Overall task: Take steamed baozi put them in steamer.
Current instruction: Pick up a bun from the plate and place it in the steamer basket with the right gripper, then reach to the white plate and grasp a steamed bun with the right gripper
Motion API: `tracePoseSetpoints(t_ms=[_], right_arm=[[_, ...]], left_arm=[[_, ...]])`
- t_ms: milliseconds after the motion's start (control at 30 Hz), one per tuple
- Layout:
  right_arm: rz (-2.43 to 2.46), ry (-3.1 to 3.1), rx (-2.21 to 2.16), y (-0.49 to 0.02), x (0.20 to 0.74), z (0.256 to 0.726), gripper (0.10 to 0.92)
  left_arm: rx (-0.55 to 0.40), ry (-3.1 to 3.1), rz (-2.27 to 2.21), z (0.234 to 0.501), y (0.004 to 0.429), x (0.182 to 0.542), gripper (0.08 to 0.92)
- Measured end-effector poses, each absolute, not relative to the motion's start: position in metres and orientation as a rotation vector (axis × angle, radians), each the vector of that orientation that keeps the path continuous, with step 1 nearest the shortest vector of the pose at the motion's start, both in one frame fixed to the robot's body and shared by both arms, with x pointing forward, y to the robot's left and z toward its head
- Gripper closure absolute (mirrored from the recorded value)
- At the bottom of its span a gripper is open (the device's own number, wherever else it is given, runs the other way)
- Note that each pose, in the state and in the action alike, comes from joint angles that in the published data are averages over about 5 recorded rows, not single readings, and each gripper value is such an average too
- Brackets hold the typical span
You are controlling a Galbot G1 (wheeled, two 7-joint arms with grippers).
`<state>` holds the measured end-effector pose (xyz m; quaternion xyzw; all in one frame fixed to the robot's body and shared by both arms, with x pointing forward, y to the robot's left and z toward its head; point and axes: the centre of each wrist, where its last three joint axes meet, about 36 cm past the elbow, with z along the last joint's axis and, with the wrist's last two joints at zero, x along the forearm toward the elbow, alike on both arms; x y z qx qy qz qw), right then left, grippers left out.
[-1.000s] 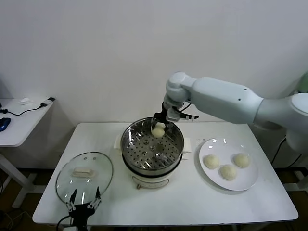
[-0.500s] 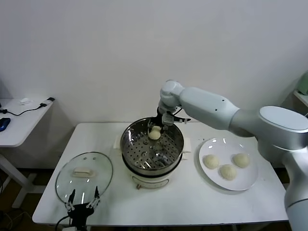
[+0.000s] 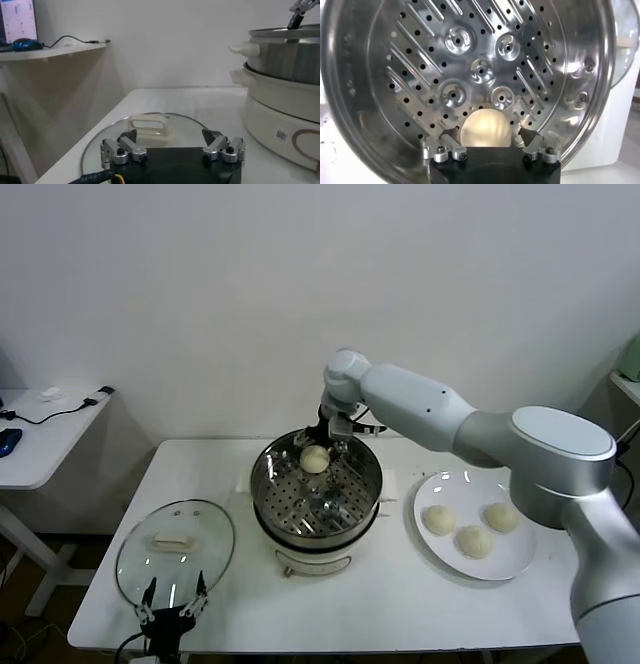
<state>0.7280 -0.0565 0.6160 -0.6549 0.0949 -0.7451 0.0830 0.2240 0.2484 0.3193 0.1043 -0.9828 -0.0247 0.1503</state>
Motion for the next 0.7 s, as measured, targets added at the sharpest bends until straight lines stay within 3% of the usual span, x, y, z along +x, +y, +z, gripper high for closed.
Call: tracePoseSetpoints(t_ms=[200, 400, 533, 700], right_arm=[[-2.231, 0.467, -2.000, -0.100, 0.728, 0.673, 0.200], [-2.299, 0.851, -2.080, -0.189, 0.725, 0.724, 0.200], [-2.353, 1.160, -2.143, -0.259, 0.711, 0.725, 0.200], [-2.339, 1.580, -2.231, -0.327, 0.679, 0.692, 0.200]], left_arm=[[0.295, -2.823, -0.074, 0.320, 0.248, 0.223, 0.177], [0.286, -2.828, -0.073, 0.321, 0.246, 0.223, 0.177], [0.279, -2.836, -0.073, 0.322, 0.245, 0.225, 0.177], [0.280, -2.842, -0.082, 0.323, 0.248, 0.227, 0.177]])
